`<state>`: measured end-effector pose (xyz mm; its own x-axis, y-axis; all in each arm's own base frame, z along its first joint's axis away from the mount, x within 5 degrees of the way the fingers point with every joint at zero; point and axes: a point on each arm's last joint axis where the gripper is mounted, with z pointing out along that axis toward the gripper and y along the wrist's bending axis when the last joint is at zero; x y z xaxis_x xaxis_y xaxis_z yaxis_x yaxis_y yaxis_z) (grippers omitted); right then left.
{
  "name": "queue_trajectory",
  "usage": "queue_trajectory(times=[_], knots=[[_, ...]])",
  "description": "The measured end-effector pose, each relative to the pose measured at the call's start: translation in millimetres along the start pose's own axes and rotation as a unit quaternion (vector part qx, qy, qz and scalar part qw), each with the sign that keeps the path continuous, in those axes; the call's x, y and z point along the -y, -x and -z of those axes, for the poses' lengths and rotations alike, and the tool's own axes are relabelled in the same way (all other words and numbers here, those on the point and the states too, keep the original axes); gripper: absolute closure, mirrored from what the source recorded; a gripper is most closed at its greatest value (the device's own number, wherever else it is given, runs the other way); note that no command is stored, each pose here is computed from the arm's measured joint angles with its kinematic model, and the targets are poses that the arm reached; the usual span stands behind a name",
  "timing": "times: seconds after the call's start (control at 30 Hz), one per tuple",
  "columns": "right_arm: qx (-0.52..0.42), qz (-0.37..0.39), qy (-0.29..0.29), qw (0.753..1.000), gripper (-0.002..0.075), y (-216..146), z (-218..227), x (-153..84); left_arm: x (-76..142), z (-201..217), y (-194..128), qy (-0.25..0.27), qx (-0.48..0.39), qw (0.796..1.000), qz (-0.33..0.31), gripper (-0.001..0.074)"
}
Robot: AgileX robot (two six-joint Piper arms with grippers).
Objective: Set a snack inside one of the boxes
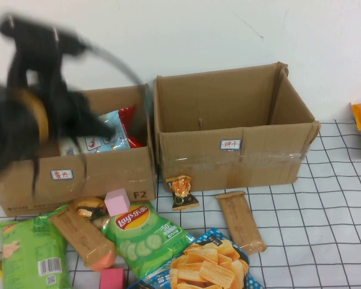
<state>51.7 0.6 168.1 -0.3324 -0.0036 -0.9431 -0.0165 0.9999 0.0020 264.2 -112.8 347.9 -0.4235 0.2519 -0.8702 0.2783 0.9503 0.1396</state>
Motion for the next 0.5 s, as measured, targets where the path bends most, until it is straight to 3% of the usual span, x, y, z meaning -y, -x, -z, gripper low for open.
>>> queue_trajectory(times=[0.2,0.5], knots=[[0.000,0.000,0.000,1.000,0.0727,0.0,0.0,0.0,21.8,59.3,-40.0,-0.082,0.041,0.996,0.003,0.0735],[0.000,0.000,0.000,1.000,0.0727,0.0,0.0,0.0,19.5,106.9,-71.8,-0.135,0.073,0.987,0.043,0.0736]])
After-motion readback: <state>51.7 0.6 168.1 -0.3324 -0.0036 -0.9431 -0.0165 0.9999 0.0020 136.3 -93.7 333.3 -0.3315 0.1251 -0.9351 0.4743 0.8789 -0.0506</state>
